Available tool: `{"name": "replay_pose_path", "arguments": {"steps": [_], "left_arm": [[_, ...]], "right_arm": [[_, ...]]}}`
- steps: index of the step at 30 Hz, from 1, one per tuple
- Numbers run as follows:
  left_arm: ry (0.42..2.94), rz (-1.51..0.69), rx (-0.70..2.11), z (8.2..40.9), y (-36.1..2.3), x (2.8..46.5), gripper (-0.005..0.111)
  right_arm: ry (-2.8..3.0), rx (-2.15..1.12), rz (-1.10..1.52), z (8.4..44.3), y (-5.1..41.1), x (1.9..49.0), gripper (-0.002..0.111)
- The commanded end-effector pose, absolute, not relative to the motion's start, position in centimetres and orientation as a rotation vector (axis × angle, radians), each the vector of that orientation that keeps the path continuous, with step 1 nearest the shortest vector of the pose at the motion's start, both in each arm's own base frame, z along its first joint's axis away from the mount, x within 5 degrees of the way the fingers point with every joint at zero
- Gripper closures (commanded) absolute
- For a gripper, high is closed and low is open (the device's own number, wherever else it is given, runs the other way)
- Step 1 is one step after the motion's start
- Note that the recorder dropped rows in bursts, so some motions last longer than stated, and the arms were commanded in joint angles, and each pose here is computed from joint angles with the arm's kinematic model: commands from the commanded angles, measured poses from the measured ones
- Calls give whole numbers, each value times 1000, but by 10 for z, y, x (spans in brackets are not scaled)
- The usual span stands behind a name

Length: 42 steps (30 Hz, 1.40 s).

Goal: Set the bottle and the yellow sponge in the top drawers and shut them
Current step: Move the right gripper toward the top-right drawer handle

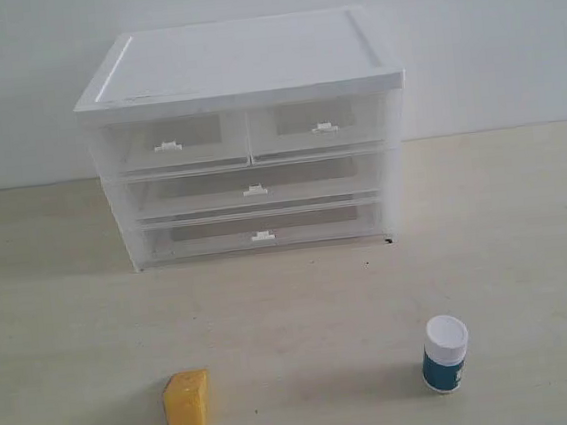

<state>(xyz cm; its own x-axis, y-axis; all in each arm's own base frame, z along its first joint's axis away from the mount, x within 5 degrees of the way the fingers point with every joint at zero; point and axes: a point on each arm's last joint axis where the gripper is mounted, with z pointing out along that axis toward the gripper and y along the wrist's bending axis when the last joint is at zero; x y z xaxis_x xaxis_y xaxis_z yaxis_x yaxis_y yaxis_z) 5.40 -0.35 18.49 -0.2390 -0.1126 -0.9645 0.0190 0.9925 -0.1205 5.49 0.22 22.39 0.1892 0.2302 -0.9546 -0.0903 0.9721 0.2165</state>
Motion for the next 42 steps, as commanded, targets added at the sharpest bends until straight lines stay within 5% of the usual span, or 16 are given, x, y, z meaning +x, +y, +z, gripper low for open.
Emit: {"name": "replay_pose_path", "arguments": {"steps": [1, 8, 19, 28, 42], "left_arm": [[1798, -136, -84, 185, -4, 54, 103], [1798, -136, -84, 185, -4, 54, 103], [1798, -136, -84, 185, -4, 54, 103], [1798, -136, -84, 185, -4, 54, 103], [1798, -136, -84, 185, -4, 54, 103]], "right_arm": [[1180, 217, 348, 239, 0, 50, 108], [1221, 113, 275, 270, 5, 65, 108], [1364, -6, 240, 303, 17, 155, 108], [1454, -64, 246, 270, 40, 208, 108], [1495, -92, 265, 213, 107, 227, 108]]}}
